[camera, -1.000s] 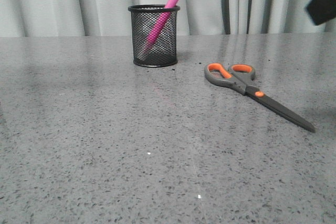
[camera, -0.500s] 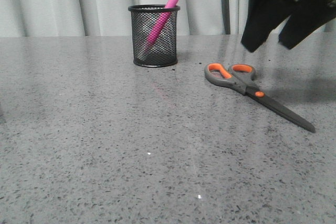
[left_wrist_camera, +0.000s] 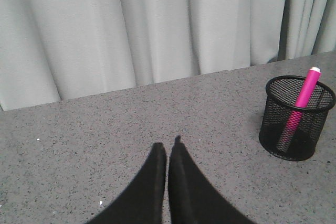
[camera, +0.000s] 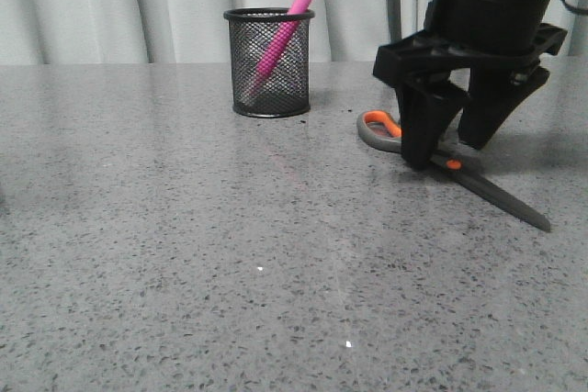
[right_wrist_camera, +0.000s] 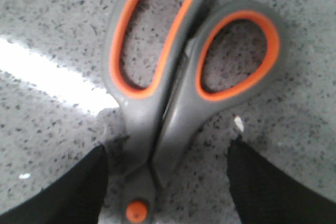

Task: Put pen and scissors into bin
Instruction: 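Lower the right gripper onto the grey-and-orange scissors blades, then grasp the scissors with the right gripper and lift them upright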

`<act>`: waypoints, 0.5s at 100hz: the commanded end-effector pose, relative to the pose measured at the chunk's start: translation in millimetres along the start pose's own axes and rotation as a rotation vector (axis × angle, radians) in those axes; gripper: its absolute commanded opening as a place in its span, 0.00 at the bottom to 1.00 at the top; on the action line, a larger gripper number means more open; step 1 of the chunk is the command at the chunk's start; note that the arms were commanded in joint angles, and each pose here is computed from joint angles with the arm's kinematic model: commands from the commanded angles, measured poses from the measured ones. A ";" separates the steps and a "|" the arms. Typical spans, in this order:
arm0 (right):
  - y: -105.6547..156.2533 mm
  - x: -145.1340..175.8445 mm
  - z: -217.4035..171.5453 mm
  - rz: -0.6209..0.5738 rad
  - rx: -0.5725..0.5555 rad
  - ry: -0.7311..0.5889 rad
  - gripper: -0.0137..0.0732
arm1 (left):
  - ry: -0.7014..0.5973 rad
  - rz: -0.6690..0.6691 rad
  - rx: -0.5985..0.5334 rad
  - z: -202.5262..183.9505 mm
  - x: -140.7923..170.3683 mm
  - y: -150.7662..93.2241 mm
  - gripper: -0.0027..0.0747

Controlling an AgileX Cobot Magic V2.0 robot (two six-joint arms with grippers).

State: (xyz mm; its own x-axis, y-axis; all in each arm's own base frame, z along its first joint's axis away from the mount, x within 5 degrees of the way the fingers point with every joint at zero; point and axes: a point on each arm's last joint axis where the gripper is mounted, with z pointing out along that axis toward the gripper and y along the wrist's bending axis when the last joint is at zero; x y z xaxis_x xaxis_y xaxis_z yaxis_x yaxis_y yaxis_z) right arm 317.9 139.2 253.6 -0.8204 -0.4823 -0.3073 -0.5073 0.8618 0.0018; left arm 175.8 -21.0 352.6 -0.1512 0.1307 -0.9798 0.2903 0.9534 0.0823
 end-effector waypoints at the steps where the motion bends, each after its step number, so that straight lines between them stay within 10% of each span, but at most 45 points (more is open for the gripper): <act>1: -1.3 -10.8 -19.0 -0.006 0.026 -0.111 0.66 | -0.052 -0.035 -0.031 -4.1 -11.4 2.9 0.01; 32: -1.3 -11.6 -6.5 -0.007 0.021 -0.076 0.65 | -0.052 -0.035 -0.031 -4.1 -11.4 2.9 0.01; 50: 5.5 -11.9 -4.5 -0.025 0.013 -0.066 0.43 | -0.053 -0.035 -0.032 -4.1 -11.5 3.1 0.01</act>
State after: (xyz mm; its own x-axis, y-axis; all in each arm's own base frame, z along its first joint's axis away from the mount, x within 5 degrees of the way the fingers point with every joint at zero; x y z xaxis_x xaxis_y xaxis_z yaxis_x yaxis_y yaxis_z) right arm 322.9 145.8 250.1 -0.8151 -0.4818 -0.3216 -0.5105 0.8598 0.0059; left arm 175.8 -20.8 352.7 -0.1505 0.1286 -0.9802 0.2881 0.9542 0.0809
